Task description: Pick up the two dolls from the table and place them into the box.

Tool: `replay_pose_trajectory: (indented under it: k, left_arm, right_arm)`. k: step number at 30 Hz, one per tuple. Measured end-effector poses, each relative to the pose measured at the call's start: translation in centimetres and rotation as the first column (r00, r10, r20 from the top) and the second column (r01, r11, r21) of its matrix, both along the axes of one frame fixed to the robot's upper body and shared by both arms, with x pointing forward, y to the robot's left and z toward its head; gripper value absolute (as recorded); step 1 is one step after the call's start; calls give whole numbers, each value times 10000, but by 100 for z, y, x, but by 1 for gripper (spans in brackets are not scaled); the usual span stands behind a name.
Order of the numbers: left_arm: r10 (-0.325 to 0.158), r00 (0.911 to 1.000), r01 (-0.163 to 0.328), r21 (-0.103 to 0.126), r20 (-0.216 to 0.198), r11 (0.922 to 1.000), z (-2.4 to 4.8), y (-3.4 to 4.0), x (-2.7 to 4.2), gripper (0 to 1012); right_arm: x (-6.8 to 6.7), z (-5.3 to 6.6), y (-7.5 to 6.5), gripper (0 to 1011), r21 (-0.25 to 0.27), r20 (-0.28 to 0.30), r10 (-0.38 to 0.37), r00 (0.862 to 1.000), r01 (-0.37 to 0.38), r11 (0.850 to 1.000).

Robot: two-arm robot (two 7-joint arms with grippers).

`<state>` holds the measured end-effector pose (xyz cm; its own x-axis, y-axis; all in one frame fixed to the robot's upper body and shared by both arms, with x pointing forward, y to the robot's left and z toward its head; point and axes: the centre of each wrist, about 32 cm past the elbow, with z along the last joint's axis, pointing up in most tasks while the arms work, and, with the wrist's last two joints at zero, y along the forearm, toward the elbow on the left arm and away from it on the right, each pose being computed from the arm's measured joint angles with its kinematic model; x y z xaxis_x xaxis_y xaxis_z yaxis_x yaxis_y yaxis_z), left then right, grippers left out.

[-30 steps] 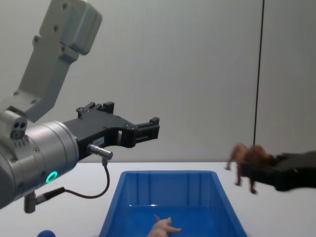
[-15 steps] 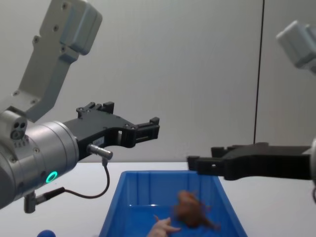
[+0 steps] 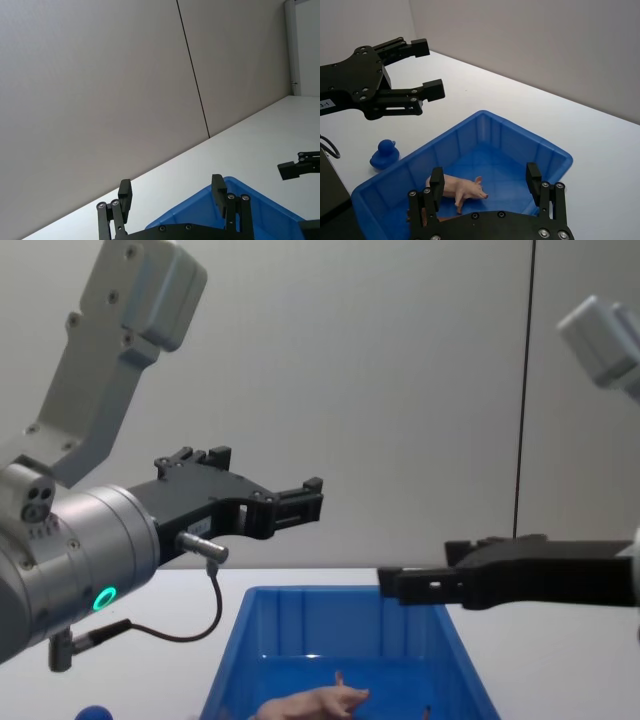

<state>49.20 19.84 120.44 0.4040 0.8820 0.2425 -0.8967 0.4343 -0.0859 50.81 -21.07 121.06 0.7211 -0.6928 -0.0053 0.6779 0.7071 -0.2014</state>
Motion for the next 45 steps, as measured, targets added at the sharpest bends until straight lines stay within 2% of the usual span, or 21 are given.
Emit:
replay_pose_trajectory:
  k: [12, 18, 25, 31, 34, 40, 43, 44, 45]
  left_arm:
    - [0, 10000, 0, 0, -1, 10000, 0, 0, 0, 1003]
    - [9, 10000, -9, 10, -12, 10000, -2, 3, -1, 1003]
    - [245, 9996, -244, 173, -104, 9996, -2, 30, -34, 1003]
    - [772, 9964, -760, 336, -353, 9965, -17, 82, -123, 1003]
    - [1112, 9920, -1091, 379, -593, 9933, -44, 115, -190, 1003]
    - [1791, 9771, -1755, 408, -1148, 9836, -105, 187, -343, 1003]
    - [2132, 9649, -2093, 415, -1535, 9770, -169, 229, -433, 1003]
    - [2132, 9649, -2093, 415, -1535, 9770, -169, 229, -433, 1003]
    - [2259, 9595, -2218, 430, -1684, 9741, -204, 246, -470, 1003]
  right_arm:
    - [-159, -33, -353, 1001, 475, 322, -458, 9984, 442, 9979]
    - [-217, -36, -456, 1001, 634, 426, -606, 9972, 579, 9963]
    - [-269, -35, -540, 1001, 768, 518, -731, 9960, 690, 9947]
    - [-293, -34, -581, 1001, 823, 559, -793, 9953, 746, 9938]
    - [-300, -34, -591, 1001, 839, 566, -806, 9951, 757, 9936]
    - [-312, -33, -610, 1001, 869, 589, -835, 9948, 782, 9931]
    - [-317, -32, -618, 1001, 885, 602, -849, 9946, 794, 9929]
    - [-317, -32, -618, 1001, 885, 602, -849, 9946, 794, 9929]
    - [-318, -31, -621, 1001, 887, 608, -852, 9945, 796, 9929]
